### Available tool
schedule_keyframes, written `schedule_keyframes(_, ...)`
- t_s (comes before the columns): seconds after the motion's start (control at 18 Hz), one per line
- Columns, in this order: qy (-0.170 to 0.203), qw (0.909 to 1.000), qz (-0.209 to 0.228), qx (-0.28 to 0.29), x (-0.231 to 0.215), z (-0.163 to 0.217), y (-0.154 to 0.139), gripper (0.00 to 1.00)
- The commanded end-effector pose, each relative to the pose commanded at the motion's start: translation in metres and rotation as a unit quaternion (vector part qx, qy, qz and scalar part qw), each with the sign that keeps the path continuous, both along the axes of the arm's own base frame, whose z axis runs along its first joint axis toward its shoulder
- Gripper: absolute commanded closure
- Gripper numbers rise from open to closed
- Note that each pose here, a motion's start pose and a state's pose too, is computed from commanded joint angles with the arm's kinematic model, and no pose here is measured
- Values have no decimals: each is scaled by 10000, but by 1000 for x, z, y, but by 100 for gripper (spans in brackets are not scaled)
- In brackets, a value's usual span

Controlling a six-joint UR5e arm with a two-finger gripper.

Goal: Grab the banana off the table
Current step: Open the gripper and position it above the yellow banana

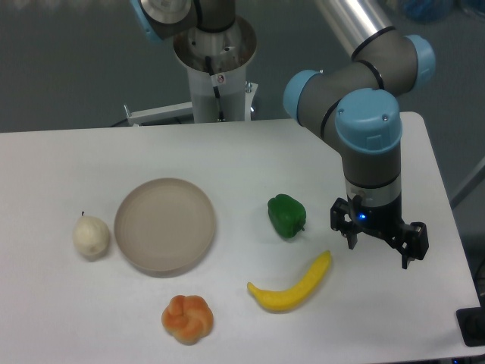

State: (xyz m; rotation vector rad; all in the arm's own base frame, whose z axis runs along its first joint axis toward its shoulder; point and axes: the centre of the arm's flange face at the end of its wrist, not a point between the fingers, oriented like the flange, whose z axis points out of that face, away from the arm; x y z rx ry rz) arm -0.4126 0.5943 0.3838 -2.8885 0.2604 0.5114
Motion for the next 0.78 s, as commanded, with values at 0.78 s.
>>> schedule_keyframes(0.78, 69, 9970, 749, 189, -13, -52, 8, 0)
